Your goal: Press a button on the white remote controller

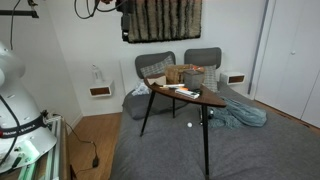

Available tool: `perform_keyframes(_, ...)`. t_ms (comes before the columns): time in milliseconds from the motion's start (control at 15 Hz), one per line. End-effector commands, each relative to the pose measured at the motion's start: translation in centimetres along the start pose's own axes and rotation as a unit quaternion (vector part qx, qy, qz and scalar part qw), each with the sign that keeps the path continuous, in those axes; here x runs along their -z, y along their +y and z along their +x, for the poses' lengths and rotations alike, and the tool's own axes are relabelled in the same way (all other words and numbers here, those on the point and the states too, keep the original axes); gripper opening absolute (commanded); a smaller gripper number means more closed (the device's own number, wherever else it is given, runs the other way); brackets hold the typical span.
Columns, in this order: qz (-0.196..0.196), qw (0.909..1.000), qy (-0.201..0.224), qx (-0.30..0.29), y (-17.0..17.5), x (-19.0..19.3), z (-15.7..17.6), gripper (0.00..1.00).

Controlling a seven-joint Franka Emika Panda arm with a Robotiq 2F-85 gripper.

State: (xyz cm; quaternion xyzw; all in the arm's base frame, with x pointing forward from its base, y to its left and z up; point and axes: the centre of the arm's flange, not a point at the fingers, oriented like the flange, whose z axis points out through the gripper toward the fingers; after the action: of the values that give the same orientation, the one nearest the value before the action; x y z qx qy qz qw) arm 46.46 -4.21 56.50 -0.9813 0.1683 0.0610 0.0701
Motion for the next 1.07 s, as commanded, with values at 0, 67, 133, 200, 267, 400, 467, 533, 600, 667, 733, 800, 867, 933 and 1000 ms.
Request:
perform_keyframes(0,0.039,0.9951,0.01,-0.091,0.5,0.6,4.7,1.0)
perform_keyframes(67,0.047,0.9921,0.019,-0.115,1.1,0.6,6.0,1.0)
perform_keyframes(133,0.054,0.9887,0.022,-0.138,1.7,0.7,7.1,1.0)
perform_keyframes(200,0.06,0.9857,0.026,-0.155,2.5,0.6,8.3,1.0)
perform_keyframes(267,0.066,0.9831,0.029,-0.169,3.2,0.7,9.4,1.0)
perform_keyframes(400,0.074,0.9788,0.036,-0.188,4.9,0.9,11.6,1.0)
perform_keyframes(467,0.074,0.9781,0.037,-0.191,6.0,1.0,12.6,1.0)
perform_keyframes(533,0.073,0.9766,0.041,-0.198,6.9,1.1,13.4,1.0)
perform_keyframes(600,0.072,0.9762,0.039,-0.201,7.9,1.0,14.2,1.0)
perform_keyframes(667,0.074,0.9745,0.045,-0.207,9.0,0.8,15.1,1.0)
perform_keyframes(733,0.072,0.9735,0.047,-0.212,10.0,0.5,15.7,1.0)
perform_keyframes(800,0.072,0.9726,0.045,-0.216,11.1,-0.2,16.4,1.0)
perform_keyframes(867,0.058,0.9746,0.043,-0.212,10.0,-0.3,14.0,1.0)
perform_keyframes(933,0.056,0.974,0.041,-0.216,10.6,-0.7,14.5,1.0)
perform_keyframes(1000,0.055,0.9738,0.039,-0.217,10.8,-1.0,14.6,1.0)
